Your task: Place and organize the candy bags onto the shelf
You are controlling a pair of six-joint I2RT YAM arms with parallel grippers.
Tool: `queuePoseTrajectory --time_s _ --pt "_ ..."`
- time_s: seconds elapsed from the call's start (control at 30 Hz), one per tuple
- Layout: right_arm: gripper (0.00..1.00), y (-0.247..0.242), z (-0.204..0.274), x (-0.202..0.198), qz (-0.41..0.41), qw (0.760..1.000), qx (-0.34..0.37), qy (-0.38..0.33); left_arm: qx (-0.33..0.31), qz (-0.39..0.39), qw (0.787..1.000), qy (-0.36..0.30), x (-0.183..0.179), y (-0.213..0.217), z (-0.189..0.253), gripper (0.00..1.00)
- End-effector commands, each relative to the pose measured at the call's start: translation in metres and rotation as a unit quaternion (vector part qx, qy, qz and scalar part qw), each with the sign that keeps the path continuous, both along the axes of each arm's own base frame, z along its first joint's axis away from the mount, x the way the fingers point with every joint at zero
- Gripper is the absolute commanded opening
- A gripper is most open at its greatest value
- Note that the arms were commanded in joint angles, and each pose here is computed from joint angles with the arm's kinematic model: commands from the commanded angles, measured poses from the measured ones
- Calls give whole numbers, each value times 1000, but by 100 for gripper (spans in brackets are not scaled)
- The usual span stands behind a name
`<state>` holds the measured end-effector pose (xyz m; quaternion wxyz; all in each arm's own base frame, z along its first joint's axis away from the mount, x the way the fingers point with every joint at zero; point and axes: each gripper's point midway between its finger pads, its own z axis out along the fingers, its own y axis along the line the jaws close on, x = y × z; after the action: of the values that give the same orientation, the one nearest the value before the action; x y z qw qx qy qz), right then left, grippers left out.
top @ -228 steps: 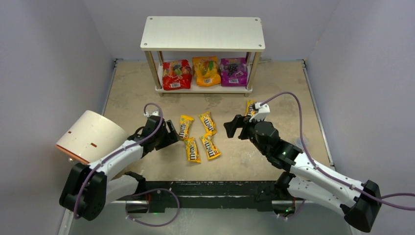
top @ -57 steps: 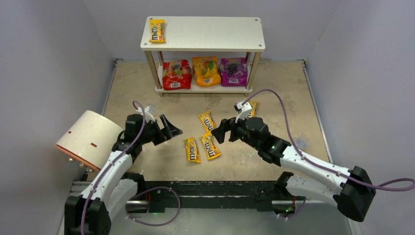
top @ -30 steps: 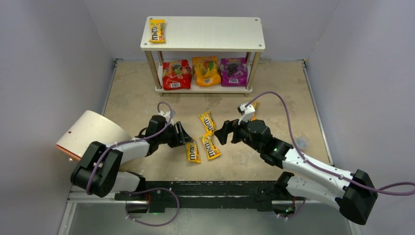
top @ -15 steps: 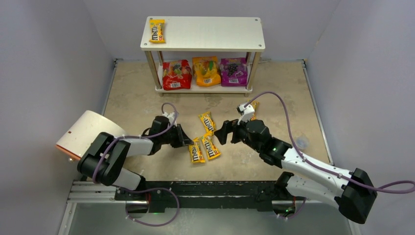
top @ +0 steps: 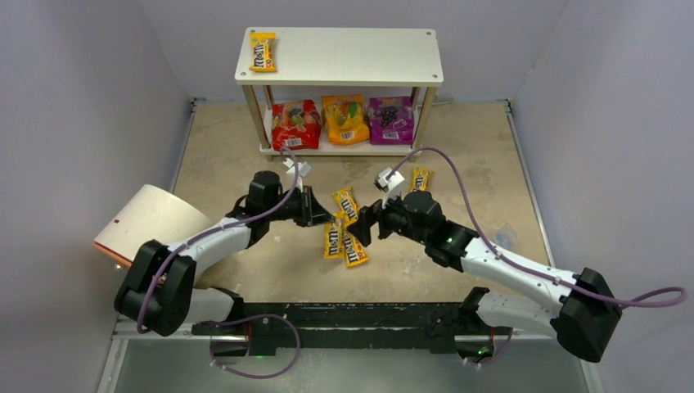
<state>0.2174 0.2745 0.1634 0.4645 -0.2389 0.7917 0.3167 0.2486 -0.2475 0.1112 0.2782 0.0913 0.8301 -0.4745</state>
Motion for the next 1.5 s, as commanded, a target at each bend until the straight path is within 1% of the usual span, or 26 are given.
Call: queuePoseTrajectory --time_s 0.0,0.1,0.2,0.23,0.3,0.43,0.47,0.5,0.57,0.63,0.77,0.87,0.97,1.17,1.2,1.27,1.3,1.33,1.37,1.4,1.47 --pt "97 34 29 -13 110 994 13 -7 -50 -119 987 -96 -21 -17 46 2" --pt "94 44 22 -22 149 989 8 16 -70 -151 977 -135 -31 -25 61 2" --pt "92 46 20 -28 171 985 5 16 -101 -207 958 -169 -51 -34 76 2" --pt "91 45 19 -31 182 983 1 9 -114 -230 950 -177 -60 -37 81 0" --pt "90 41 15 -39 209 978 -14 -3 -135 -262 936 -191 -75 -41 89 0" --pt "88 35 16 -60 268 963 -10 -34 -147 -302 916 -217 -99 -52 94 0" --pt "84 34 18 -65 277 960 -3 -39 -149 -312 912 -220 -105 -54 94 0" --pt "74 34 20 -71 290 956 5 -39 -151 -320 909 -222 -108 -57 94 0" --pt "62 34 25 -82 322 945 10 -46 -153 -325 906 -224 -111 -59 94 0" --pt "56 31 26 -91 346 937 7 -43 -154 -325 905 -226 -112 -60 95 0" --pt "54 21 19 -105 371 928 -8 -31 -153 -323 905 -233 -110 -60 96 0" --pt "53 18 19 -113 384 923 0 -32 -150 -321 905 -236 -109 -60 96 0" --pt "40 19 25 -114 387 921 10 -44 -153 -326 902 -238 -111 -60 98 0" --pt "4 18 24 -113 386 921 4 -40 -153 -316 902 -252 -110 -58 103 0" --pt "0 18 23 -114 387 921 3 -37 -152 -311 903 -254 -109 -58 105 9" --pt "0 18 23 -114 385 922 1 -35 -147 -292 908 -263 -105 -57 112 52" --pt "0 17 22 -112 380 924 -1 -34 -141 -276 912 -269 -100 -57 115 71" --pt "0 17 23 -112 378 925 -1 -31 -134 -261 915 -275 -96 -55 118 78" --pt "0 16 23 -113 374 927 0 -25 -126 -240 922 -277 -91 -54 121 82" --pt "0 16 25 -107 356 934 -1 -23 -117 -219 928 -277 -86 -52 122 84" --pt "0 16 32 -95 314 949 1 -27 -106 -183 938 -274 -79 -47 124 86"
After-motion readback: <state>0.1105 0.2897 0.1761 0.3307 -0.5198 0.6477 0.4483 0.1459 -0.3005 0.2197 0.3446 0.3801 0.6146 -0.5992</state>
